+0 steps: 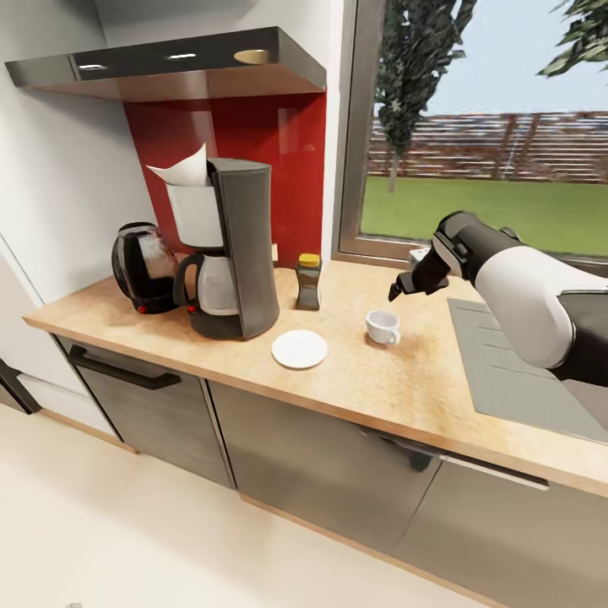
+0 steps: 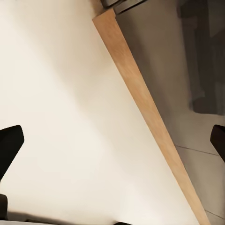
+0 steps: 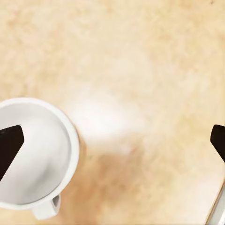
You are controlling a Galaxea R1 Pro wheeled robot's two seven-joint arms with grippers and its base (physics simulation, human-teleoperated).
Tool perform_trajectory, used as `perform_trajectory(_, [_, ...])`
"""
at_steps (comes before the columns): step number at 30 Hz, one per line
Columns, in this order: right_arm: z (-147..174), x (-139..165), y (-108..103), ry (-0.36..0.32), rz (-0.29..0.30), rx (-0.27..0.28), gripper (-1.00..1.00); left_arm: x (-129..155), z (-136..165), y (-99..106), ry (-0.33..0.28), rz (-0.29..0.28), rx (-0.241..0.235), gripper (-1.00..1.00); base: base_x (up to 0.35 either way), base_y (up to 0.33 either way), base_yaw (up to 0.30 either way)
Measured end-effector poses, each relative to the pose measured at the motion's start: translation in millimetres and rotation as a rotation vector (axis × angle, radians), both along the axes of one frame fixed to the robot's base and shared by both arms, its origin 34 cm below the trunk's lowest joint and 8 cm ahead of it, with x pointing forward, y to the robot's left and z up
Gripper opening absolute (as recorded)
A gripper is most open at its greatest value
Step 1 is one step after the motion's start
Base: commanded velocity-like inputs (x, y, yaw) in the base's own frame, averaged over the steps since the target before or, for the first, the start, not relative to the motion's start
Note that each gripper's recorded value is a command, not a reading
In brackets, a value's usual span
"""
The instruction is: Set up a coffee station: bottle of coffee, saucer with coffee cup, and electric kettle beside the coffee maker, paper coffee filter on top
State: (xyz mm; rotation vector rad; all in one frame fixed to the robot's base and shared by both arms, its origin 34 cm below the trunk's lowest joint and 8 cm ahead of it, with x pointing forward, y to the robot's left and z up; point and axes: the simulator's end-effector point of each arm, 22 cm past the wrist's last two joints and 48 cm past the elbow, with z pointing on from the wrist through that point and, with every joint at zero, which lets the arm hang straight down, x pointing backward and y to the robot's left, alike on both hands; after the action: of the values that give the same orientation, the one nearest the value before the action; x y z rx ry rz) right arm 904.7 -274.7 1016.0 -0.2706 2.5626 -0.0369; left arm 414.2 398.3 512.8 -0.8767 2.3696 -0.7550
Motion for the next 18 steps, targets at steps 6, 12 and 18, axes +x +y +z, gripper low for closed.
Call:
perform_trajectory(6, [-8.2, -3.6, 0.0, 0.021, -0.001, -0.004, 1.0, 0.0, 0.1, 0.4, 0.0, 0.0, 0.001, 1.0, 0.002, 0.002, 0.0])
perform_trajectory(12, [-10.2, -4.4, 3.2, 0.026, 0.003, -0.002, 1.0, 0.0, 0.5, 1.7, -0.001, 0.0, 0.002, 1.0, 0.0, 0.0, 0.0])
perform_trajectory(18, [-10.1, -4.3, 6.8, 0.026, 0.008, -0.002, 1.0, 0.0, 0.8, 2.7, -0.001, 0.0, 0.003, 1.0, 0.0, 0.039, 0.0])
